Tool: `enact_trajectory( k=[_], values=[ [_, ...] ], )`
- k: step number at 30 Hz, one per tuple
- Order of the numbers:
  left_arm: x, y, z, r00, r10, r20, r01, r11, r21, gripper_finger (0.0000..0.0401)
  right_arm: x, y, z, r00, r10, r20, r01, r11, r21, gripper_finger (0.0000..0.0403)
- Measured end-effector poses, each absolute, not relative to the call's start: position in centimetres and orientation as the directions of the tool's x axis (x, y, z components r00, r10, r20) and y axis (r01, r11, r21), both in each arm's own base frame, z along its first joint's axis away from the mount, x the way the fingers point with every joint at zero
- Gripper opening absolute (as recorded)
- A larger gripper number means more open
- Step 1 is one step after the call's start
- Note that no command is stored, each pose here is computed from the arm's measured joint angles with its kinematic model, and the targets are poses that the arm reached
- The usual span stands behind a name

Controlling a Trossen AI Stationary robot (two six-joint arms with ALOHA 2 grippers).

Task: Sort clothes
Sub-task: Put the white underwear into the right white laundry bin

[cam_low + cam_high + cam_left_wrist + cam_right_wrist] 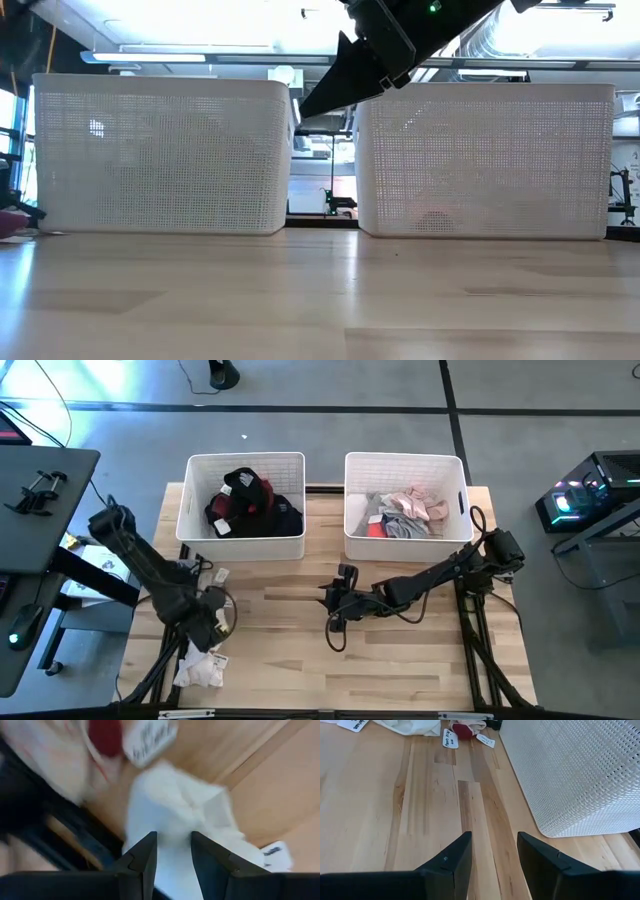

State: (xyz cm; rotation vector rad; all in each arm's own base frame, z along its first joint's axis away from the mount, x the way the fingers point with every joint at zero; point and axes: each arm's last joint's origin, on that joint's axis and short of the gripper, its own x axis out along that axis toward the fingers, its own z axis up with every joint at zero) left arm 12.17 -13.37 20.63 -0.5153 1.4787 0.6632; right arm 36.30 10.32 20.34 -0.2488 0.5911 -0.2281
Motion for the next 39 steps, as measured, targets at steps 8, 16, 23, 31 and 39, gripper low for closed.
enact_trajectory(
  k=[8, 16, 23, 31, 39],
  values=[
    [11.4, -13.9, 14.4, 0.094, -0.125, -0.988, -0.657, 0.738, -0.155, 0.0092, 36.4, 10.2, 20.4, 0.809, -0.283, -0.515, 0.140, 0.944, -0.298, 0.0145],
    [13.3, -14.4, 16.0, 0.381, 0.016, -0.925, -0.428, 0.889, -0.162, 0.0012, 36.4, 10.3, 20.5, 0.816, -0.281, -0.506, 0.133, 0.942, -0.308, 0.0145],
    [16.7, -14.8, 20.2, 0.707, 0.215, -0.674, -0.255, 0.966, 0.040, 0.0004, 36.7, 10.1, 20.6, 0.828, -0.263, -0.495, 0.130, 0.949, -0.286, 0.0145],
    [19.8, -12.7, 20.3, 0.775, 0.282, -0.565, -0.235, 0.959, 0.156, 0.0004, 38.6, 8.2, 19.9, 0.881, -0.045, -0.472, -0.043, 0.984, -0.175, 0.0172],
    [21.2, -11.1, 20.5, 0.784, 0.324, -0.530, -0.259, 0.946, 0.195, 0.0005, 41.3, 6.7, 16.8, 0.936, -0.019, -0.352, -0.021, 0.994, -0.109, 0.0250]
  ],
)
